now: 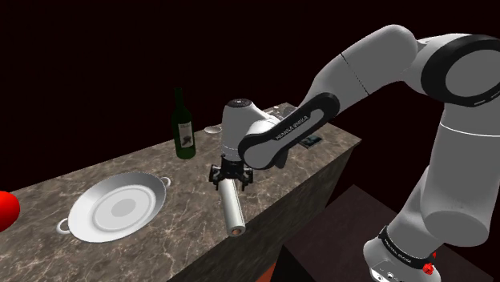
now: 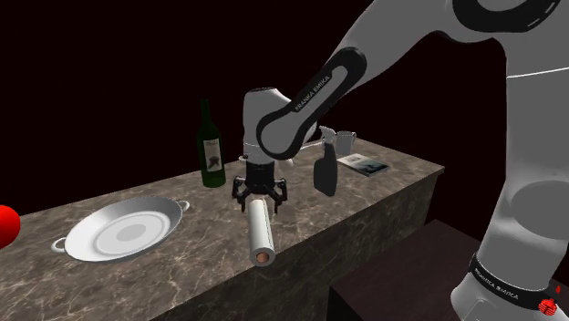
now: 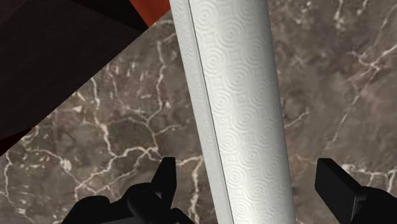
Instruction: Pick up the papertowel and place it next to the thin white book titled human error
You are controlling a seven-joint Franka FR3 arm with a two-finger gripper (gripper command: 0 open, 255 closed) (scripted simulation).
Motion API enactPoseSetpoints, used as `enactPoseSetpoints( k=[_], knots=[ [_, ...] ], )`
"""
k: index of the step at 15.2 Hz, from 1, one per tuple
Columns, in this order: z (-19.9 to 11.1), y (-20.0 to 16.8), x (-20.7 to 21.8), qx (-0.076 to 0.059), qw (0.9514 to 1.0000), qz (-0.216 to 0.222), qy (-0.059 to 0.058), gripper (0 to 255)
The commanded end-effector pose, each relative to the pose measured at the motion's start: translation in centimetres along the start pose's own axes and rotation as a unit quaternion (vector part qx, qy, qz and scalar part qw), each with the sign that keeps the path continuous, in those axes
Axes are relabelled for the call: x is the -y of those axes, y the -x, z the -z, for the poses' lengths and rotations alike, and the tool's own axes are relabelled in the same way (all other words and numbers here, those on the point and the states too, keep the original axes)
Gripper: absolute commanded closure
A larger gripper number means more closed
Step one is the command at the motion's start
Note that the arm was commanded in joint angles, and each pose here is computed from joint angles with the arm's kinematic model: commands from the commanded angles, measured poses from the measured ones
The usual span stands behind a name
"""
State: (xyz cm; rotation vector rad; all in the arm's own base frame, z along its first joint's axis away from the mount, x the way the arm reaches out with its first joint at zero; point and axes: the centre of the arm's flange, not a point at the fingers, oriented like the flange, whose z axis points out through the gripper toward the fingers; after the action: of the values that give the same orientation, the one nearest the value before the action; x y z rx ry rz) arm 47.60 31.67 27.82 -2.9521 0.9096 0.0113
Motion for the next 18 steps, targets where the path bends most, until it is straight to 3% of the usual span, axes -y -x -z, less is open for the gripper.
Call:
enactPoseSetpoints(
  k=[1, 10, 11, 18],
  knots=[
    [-0.99, -0.12, -0.05, -0.001, 1.0000, 0.000, 0.000, 0],
    [-1.82, -0.13, -0.06, -0.001, 1.0000, 0.000, 0.000, 0],
    [-1.82, -0.13, -0.06, -0.001, 1.0000, 0.000, 0.000, 255],
    [-1.82, -0.13, -0.06, -0.001, 1.0000, 0.000, 0.000, 255]
  ],
)
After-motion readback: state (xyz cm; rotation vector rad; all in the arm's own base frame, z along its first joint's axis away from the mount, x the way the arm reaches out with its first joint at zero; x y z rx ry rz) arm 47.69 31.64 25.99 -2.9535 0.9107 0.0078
